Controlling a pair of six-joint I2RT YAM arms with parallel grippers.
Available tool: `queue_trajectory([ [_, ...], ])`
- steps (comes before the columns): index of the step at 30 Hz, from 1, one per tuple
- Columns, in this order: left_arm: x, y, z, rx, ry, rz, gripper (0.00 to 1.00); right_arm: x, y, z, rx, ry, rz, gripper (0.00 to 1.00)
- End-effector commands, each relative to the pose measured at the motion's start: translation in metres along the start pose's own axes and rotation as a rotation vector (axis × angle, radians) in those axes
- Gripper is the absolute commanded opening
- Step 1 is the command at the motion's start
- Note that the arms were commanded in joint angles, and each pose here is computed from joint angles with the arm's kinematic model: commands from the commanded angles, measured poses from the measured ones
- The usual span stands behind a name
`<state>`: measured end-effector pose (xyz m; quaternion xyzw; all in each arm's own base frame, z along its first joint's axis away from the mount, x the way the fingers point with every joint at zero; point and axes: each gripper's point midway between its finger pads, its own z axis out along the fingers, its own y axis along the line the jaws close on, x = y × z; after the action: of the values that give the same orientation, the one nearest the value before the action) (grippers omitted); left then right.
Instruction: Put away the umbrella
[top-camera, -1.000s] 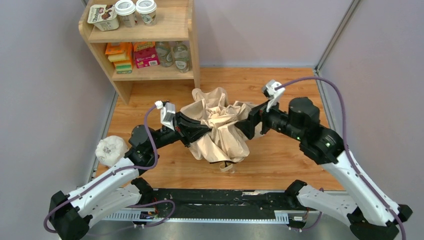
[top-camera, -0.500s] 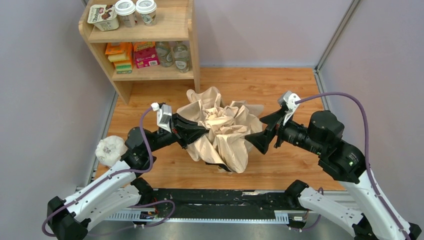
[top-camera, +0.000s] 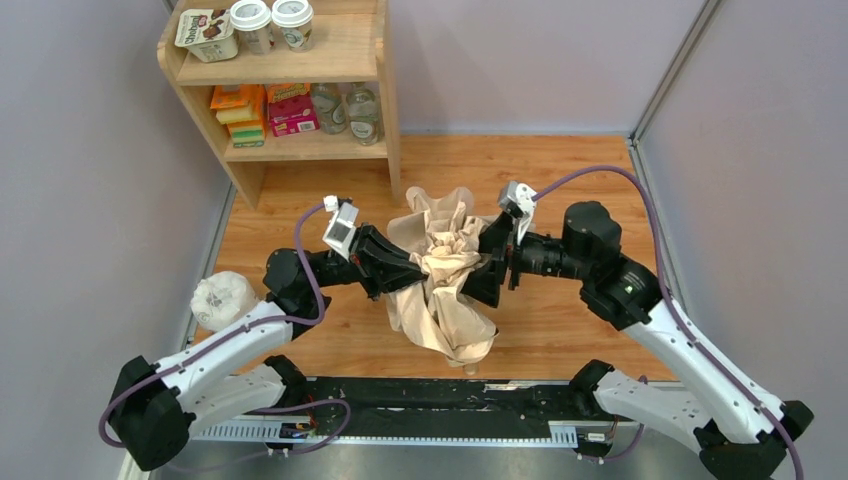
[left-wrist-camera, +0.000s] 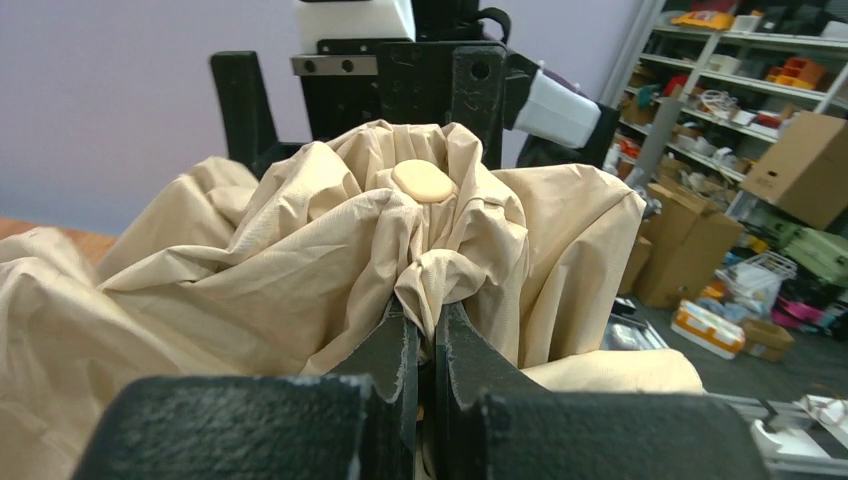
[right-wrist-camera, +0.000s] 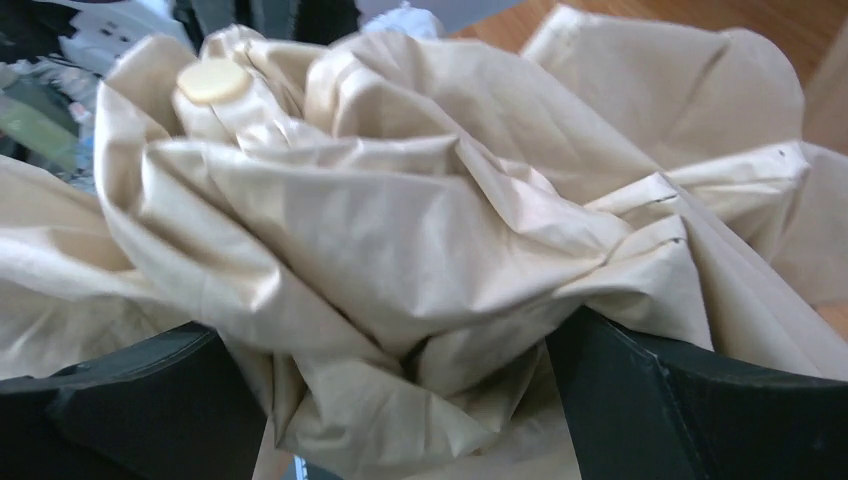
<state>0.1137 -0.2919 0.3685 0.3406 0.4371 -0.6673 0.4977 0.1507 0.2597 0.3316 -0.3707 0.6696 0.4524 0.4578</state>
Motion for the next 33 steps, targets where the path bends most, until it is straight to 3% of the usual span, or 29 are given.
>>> queue_trajectory([
  [1, -0.038, -0.049, 0.009, 0.254, -0.078, 0.062, 0.0, -0.035, 0.031, 0.02, -0.251, -0.095, -0.061, 1.0],
  [6, -0.038, -0.053, 0.016, 0.311, -0.081, 0.066, 0.0, -0.025, 0.045, 0.037, -0.422, -0.062, -0.012, 1.0],
  [16, -0.045, -0.039, 0.032, 0.22, -0.152, 0.158, 0.0, -0.048, 0.083, 0.043, -0.536, -0.229, -0.008, 0.98],
  [19, -0.043, -0.029, 0.032, 0.15, -0.143, 0.203, 0.0, -0.047, 0.091, 0.043, -0.562, -0.206, 0.025, 0.79],
  [26, -0.045, -0.021, 0.037, 0.12, -0.132, 0.241, 0.0, -0.047, 0.108, 0.039, -0.633, -0.203, 0.06, 0.49],
  [30, -0.047, -0.019, 0.041, 0.12, -0.127, 0.234, 0.0, -0.043, 0.116, 0.033, -0.683, -0.193, 0.071, 0.0],
  [33, -0.049, -0.017, 0.043, 0.106, -0.114, 0.225, 0.0, -0.039, 0.117, 0.028, -0.679, -0.193, 0.07, 0.0],
])
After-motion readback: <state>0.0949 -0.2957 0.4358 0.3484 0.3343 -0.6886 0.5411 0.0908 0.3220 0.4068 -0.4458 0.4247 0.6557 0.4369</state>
